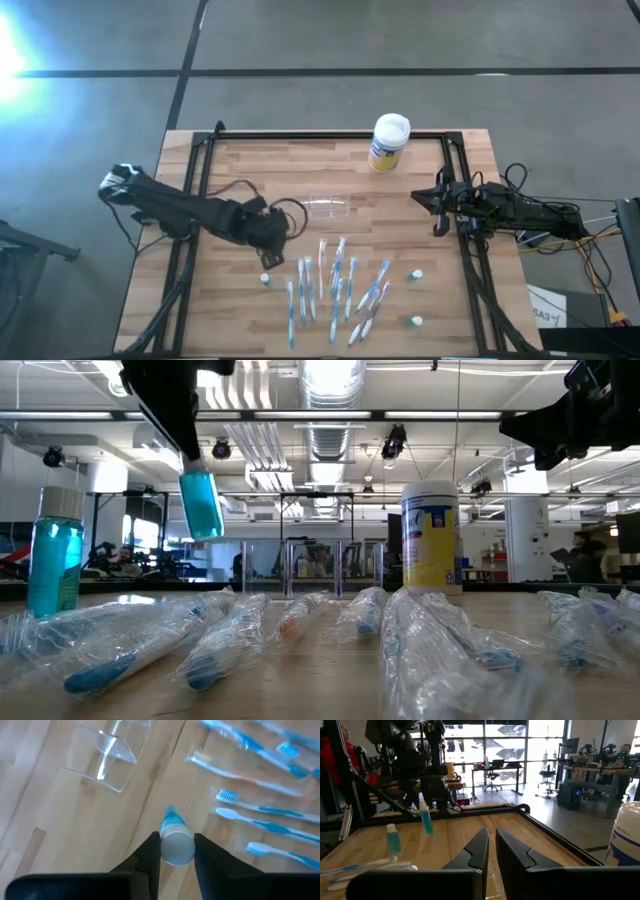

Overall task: Pick & Place toothbrushing station
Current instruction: Put the blue mouthwash into the transparent organizer

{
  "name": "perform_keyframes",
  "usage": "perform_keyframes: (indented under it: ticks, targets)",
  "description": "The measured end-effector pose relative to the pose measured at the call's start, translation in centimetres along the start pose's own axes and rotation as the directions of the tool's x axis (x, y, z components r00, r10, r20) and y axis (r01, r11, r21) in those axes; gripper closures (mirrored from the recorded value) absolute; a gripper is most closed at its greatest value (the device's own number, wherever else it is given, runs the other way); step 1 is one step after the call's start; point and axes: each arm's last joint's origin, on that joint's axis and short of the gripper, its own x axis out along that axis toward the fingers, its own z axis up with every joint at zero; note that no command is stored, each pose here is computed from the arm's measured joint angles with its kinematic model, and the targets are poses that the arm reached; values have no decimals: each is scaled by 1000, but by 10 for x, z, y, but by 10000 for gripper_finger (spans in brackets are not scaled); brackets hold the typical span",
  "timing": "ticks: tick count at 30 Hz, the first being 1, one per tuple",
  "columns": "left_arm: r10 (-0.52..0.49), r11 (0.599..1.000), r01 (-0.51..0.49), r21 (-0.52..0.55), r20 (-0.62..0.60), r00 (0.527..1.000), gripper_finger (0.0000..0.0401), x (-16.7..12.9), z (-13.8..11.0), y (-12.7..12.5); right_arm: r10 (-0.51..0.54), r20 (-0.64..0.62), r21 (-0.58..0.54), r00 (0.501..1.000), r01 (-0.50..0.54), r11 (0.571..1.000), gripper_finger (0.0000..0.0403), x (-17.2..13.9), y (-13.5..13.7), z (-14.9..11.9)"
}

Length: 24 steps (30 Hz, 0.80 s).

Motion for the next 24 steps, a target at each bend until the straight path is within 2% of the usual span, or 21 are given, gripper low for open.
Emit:
perform_keyframes:
  ticks: [5,9,15,24]
  targets:
    - [-78,996,82,-36,114,990,309,-15,-17,18,0,0,0,1000,0,1000,369,0,0,0]
    - [-173,978,196,-69,254,952,309,-18,-39,35,0,0,0,1000,0,1000,369,0,0,0]
    - [-236,946,301,-125,373,897,309,-6,-81,61,0,0,0,1000,0,1000,369,0,0,0]
    - [-314,889,441,-127,533,786,309,20,-127,84,0,3,0,1000,0,1000,369,0,0,0]
